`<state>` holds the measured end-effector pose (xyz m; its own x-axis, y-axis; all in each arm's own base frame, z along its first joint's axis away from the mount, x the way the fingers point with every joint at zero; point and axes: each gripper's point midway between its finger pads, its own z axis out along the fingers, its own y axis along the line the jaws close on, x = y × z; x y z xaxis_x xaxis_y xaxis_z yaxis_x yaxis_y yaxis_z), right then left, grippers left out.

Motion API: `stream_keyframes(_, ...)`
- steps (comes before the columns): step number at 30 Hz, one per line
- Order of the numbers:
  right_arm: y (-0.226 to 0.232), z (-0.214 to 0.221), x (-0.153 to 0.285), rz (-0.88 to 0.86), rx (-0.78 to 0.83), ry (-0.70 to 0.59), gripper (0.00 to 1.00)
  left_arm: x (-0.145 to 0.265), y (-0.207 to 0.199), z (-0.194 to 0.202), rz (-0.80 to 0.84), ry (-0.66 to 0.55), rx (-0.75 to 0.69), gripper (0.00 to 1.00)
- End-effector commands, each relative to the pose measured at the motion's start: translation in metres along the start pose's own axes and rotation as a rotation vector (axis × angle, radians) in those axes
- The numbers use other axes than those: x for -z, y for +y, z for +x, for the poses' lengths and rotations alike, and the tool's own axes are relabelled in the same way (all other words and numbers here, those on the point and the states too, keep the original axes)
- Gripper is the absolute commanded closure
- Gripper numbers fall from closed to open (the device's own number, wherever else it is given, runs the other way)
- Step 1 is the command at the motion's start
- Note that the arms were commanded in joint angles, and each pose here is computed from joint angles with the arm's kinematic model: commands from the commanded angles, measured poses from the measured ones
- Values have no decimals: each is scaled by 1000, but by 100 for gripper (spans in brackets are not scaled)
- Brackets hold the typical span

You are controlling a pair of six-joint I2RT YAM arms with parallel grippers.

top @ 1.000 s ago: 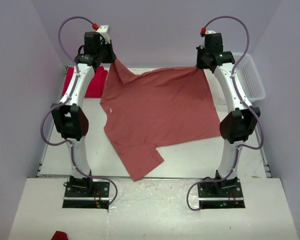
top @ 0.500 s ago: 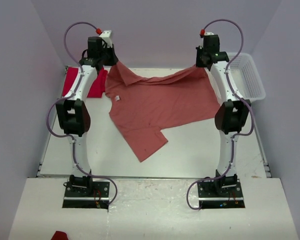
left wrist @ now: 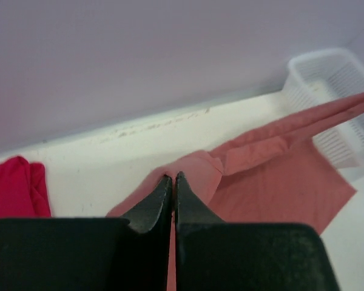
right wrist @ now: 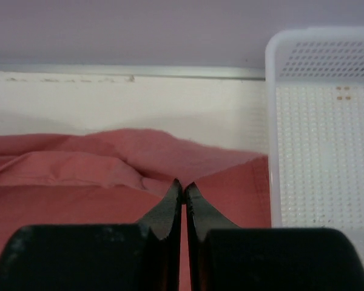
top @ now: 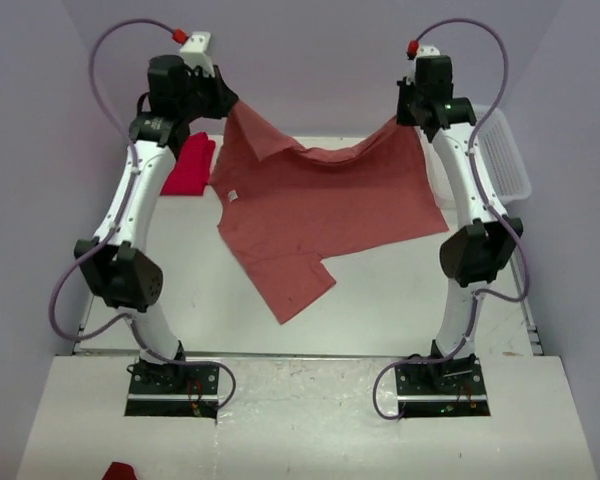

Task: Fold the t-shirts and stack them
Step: Flatten out the tshirt

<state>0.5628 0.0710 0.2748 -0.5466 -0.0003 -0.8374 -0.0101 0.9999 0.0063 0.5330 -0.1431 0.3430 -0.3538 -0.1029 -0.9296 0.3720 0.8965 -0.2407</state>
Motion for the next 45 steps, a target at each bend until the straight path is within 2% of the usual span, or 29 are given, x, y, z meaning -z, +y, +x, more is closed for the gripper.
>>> stream_keyframes(1,13,-92,158,-42,-3,-317,100,123,-76,-118,157,-291,-59,100)
stream_keyframes(2,14,-95,180,-48,-5,-344,100,141,-85,-124,173,-310,-58,100)
stream_keyframes(3,9,-98,221,-45,-12,-393,100,160,-95,-132,194,-335,-52,100)
stream_keyframes(4,9,-102,263,-61,-21,-450,100,199,-114,-145,231,-390,-68,100)
stream_keyframes(5,12,-99,263,-61,-17,-441,100,218,-122,-150,246,-418,-83,100)
stream_keyframes(6,7,-99,302,-66,-26,-494,100,239,-131,-155,263,-446,-88,100)
stream_keyframes(9,0,-87,371,-95,-49,-577,100,311,-159,-168,301,-541,-124,100)
stream_keyframes(12,-7,-74,414,-133,-75,-631,100,361,-178,-169,337,-605,-134,100)
stream_keyframes(13,-15,-69,440,-154,-104,-675,100,387,-185,-170,343,-658,-147,100)
stream_keyframes(17,-21,-62,481,-220,-123,-736,100,400,-191,-171,364,-681,-134,100)
stream_keyframes(21,-15,-69,475,-223,-105,-715,100,378,-186,-183,357,-661,-125,100)
stream_keyframes(22,-13,-72,470,-221,-100,-711,100,352,-176,-186,332,-625,-107,100)
stream_keyframes(24,-2,-89,445,-208,-78,-694,100,341,-170,-201,303,-637,-129,100)
stream_keyframes(25,1,-96,434,-195,-59,-691,100,306,-157,-202,281,-594,-115,100)
stream_keyframes(27,16,-118,399,-177,-19,-686,100,287,-147,-215,244,-612,-145,100)
stream_keyframes(29,24,-142,383,-164,-3,-717,100,242,-124,-221,219,-591,-153,100)
stream_keyframes(30,37,-152,341,-151,30,-682,100,224,-114,-222,203,-586,-148,100)
stream_keyframes(31,34,-169,339,-147,35,-723,100,193,-101,-223,219,-580,-148,100)
stream_keyframes(32,36,-177,323,-145,37,-723,100,179,-86,-225,214,-581,-129,100)
stream_keyframes(33,43,-185,285,-146,32,-706,100,165,-80,-227,224,-585,-130,100)
stream_keyframes(34,37,-195,274,-153,29,-731,100,139,-67,-230,234,-596,-138,100)
stream_keyframes(35,37,-201,263,-158,31,-740,100,130,-54,-233,235,-604,-121,100)
stream_keyframes(36,35,-205,236,-167,-6,-727,100,111,-43,-234,267,-626,-125,100)
stream_keyframes(37,38,-209,234,-193,2,-740,100,107,-39,-236,288,-645,-117,100)
stream_keyframes(38,37,-213,230,-184,13,-758,100,113,-11,-242,265,-665,-80,100)
stream_keyframes(40,34,-213,232,-170,19,-770,100,129,-1,-259,295,-743,-112,100)
stream_keyframes(43,28,-222,266,-166,11,-827,100,162,-6,-273,282,-793,-164,100)
stream_keyframes(44,29,-223,274,-179,15,-840,100,191,-28,-281,305,-820,-205,100)
stream_keyframes(45,28,-223,283,-183,15,-851,100,193,-28,-278,301,-815,-212,100)
